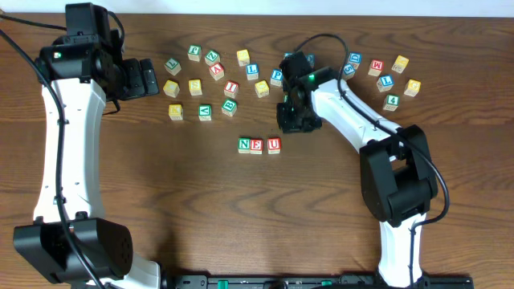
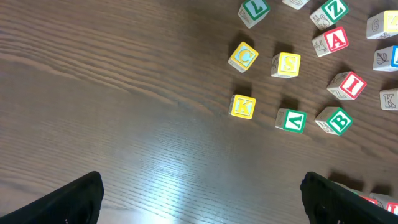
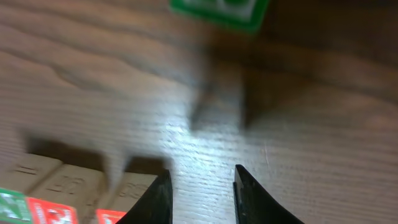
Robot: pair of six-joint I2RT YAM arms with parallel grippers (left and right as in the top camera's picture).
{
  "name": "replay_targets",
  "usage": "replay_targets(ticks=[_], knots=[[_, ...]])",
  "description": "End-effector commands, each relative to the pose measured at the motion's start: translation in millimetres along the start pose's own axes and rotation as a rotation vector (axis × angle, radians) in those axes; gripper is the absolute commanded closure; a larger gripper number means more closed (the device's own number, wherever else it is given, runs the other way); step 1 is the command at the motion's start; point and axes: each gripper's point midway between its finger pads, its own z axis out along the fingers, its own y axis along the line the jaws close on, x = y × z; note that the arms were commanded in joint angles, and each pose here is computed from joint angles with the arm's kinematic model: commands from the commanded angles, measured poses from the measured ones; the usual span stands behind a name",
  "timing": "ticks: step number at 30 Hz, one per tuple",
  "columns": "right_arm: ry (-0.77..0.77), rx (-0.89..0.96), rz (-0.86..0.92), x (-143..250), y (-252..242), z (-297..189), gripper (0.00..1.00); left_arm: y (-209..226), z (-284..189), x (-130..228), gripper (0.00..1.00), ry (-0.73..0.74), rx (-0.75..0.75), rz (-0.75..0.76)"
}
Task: Spell out NEURIPS
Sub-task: 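Open the right gripper and raise it off the U block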
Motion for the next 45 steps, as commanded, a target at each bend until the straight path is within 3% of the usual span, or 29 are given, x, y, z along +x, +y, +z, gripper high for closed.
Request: replay_targets(ticks=[1, 8, 26, 36, 45], knots=[[-0.014, -0.017, -0.020, 2.2, 4.4, -2.8, 0.73, 3.6, -6.6, -2.9, 0.00, -0.018, -0.012, 0.009], [-0.073, -0.053, -0.044, -7.3, 15.5, 5.0, 0.73, 3.6, -6.6, -2.9, 0.00, -0.018, -0.012, 0.009], [-0.028, -0.060, -0.063, 11.5, 31.5, 11.1, 0.74, 3.6, -6.6, -2.9, 0.00, -0.018, -0.012, 0.009], [-0.055, -0.066, -0.030, 1.1, 27.3, 6.7, 0.64, 3.6, -6.6, -2.9, 0.00, -0.018, -0.012, 0.009], [0.011, -0.028, 0.047, 7.1, -2.0, -3.2, 0.62, 3.6, -6.6, -2.9, 0.00, -0.018, -0.012, 0.009]])
